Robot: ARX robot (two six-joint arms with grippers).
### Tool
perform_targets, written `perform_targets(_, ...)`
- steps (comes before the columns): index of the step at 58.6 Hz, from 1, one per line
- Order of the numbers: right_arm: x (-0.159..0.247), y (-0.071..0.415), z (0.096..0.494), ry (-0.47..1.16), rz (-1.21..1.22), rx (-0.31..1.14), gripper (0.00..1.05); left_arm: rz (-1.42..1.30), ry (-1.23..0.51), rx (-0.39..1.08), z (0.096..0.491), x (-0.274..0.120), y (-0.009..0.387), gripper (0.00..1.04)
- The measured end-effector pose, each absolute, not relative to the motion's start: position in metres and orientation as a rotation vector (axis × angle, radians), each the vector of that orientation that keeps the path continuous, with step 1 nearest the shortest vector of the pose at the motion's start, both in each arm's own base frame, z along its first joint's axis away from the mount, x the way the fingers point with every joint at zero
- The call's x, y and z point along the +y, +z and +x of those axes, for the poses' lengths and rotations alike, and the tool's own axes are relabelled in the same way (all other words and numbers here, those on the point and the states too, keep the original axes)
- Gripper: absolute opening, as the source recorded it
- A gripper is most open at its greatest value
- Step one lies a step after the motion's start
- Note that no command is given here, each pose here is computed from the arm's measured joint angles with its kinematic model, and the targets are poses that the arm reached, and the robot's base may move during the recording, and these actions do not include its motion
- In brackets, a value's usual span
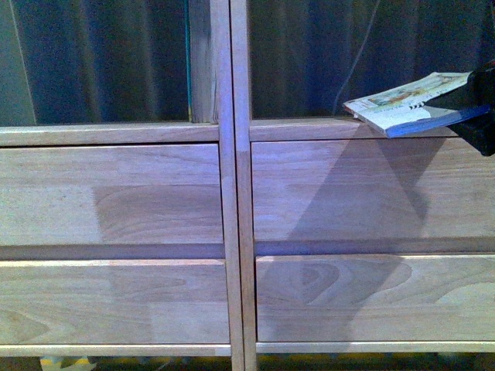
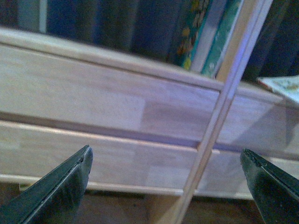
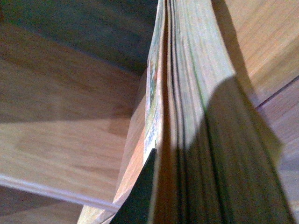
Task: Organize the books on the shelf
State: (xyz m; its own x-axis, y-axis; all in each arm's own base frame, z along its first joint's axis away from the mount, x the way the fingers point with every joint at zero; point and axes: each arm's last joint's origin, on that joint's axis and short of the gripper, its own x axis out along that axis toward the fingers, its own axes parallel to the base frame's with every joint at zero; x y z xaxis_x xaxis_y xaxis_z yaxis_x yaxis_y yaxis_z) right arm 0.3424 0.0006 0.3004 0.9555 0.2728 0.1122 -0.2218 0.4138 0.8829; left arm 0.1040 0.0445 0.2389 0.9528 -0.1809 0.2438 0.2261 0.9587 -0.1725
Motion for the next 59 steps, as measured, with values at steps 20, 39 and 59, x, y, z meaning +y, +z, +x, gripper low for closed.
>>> perform_targets(20,0.003,0.347,0.283,0.593,0.945,-0.123,0.07,-0.351,-0.33,-0.231,0.17,0.07,0.3,0.97)
perform_targets(39,0.025,0.356,0.285,0.682,0.811,-0.163,0.07,-0.652,-0.682,-0.215,0.265,0.038,0.355,0.97)
perform_targets(59,0.054,0.379,0.283,0.788,0.794,-0.209,0.07,-0.855,-0.933,-0.037,0.315,-0.048,0.343,0.97)
